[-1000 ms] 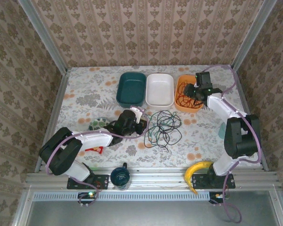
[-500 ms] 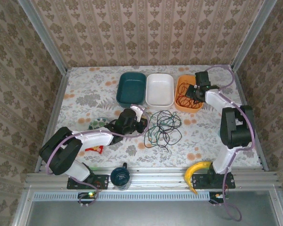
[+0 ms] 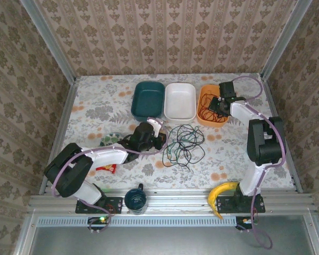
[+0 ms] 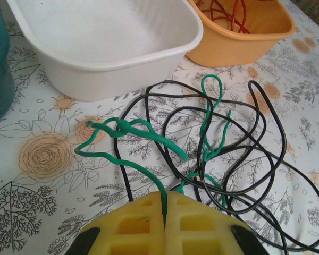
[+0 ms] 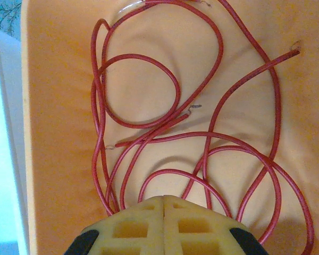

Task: Untangle the cables

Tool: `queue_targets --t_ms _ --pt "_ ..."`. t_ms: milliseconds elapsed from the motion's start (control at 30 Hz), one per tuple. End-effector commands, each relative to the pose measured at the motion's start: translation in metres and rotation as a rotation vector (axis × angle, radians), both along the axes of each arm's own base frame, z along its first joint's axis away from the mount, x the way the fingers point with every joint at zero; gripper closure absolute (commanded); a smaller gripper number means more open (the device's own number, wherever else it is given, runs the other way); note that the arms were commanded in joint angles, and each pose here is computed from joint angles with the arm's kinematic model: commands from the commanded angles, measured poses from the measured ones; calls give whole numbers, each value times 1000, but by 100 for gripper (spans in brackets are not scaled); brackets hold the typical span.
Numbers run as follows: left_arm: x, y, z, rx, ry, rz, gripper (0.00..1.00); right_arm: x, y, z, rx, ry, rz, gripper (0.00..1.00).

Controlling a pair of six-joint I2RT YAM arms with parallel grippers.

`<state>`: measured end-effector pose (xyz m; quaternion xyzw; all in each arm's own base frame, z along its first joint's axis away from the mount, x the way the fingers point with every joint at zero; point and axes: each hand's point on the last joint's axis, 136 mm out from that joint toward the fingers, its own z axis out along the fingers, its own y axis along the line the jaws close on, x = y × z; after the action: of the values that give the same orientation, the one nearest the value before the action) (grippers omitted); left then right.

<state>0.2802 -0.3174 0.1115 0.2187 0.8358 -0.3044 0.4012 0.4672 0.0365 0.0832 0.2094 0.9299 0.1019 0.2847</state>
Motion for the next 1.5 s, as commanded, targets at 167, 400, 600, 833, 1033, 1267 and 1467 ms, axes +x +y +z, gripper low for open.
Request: queue_targets --t_ms 167,400,600,833,1033,1267,1467 --pt "14 -1 27 -85 -46 46 100 -15 -6 43 -50 -124 31 89" --pt "16 -4 36 -119 -47 41 100 -43 33 117 12 -388 199 66" --pt "15 -17 43 -176 -36 -6 100 -107 142 139 193 -437 665 60" --pt "9 -33 51 -254 -14 -90 100 -151 220 106 329 -275 931 60" --pt "1 -35 57 -280 -12 -130 100 -141 223 89 306 -223 918 60" --pt "-10 -40 60 -290 2 -199 100 -129 222 77 290 -212 871 60" --pt "-14 -41 61 -296 3 -220 100 -116 215 76 236 -229 814 61"
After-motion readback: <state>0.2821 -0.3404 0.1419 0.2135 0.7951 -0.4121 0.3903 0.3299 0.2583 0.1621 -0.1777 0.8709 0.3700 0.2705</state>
